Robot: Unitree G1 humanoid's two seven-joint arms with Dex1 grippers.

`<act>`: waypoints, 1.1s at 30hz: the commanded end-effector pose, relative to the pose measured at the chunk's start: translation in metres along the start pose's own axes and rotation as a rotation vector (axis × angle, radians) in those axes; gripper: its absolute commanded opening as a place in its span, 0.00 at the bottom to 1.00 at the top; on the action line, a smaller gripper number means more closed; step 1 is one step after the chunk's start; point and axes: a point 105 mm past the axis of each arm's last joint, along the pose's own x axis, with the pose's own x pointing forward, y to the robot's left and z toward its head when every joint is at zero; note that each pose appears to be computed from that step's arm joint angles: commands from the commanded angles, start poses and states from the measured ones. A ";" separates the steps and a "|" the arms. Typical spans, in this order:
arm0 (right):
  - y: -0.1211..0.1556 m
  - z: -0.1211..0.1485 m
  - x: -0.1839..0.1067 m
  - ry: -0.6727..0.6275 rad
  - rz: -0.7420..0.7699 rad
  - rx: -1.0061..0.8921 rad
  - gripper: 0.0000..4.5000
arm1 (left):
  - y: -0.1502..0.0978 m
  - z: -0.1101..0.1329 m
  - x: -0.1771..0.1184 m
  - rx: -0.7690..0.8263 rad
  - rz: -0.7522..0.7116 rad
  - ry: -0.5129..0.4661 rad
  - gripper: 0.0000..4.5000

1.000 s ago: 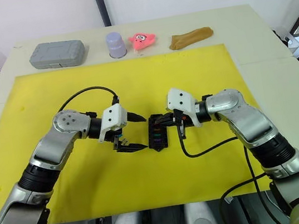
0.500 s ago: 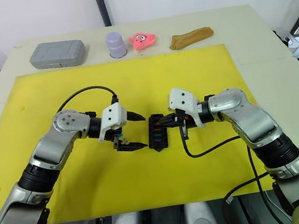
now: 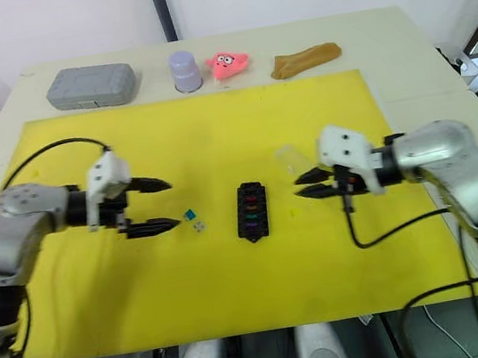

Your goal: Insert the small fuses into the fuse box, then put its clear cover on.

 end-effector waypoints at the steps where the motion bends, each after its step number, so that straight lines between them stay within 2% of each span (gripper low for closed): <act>1: -0.012 -0.005 -0.032 0.024 -0.075 -0.003 0.68 | 0.000 -0.009 -0.039 -0.056 0.084 0.012 1.00; 4: -0.016 -0.021 -0.050 0.082 -0.110 0.019 1.00 | 0.000 -0.028 -0.066 -0.110 0.159 0.062 1.00; 7: -0.019 -0.030 -0.062 0.111 -0.141 0.036 1.00 | -0.001 -0.036 -0.079 -0.122 0.197 0.090 1.00; 10: -0.021 -0.036 -0.068 0.129 -0.154 0.045 1.00 | -0.003 -0.035 -0.081 -0.121 0.207 0.091 1.00; 15: -0.022 -0.030 -0.063 0.112 -0.162 0.026 1.00 | -0.001 -0.031 -0.074 -0.107 0.199 0.080 1.00; 19: -0.018 -0.002 -0.039 0.027 -0.113 -0.019 1.00 | 0.000 -0.017 -0.037 -0.077 0.096 0.039 1.00; 22: -0.015 0.013 -0.029 -0.014 -0.079 -0.038 1.00 | 0.000 -0.013 -0.022 -0.077 0.043 0.035 1.00; 25: 0.000 0.044 -0.001 -0.104 0.026 -0.108 1.00 | 0.004 -0.011 0.007 -0.155 -0.069 0.007 1.00; 28: 0.016 0.070 0.021 -0.170 0.109 -0.165 1.00 | 0.005 -0.016 0.021 -0.232 -0.149 0.027 1.00; 33: 0.023 0.088 0.046 -0.190 0.144 -0.165 1.00 | 0.002 -0.016 0.028 -0.385 -0.246 0.035 1.00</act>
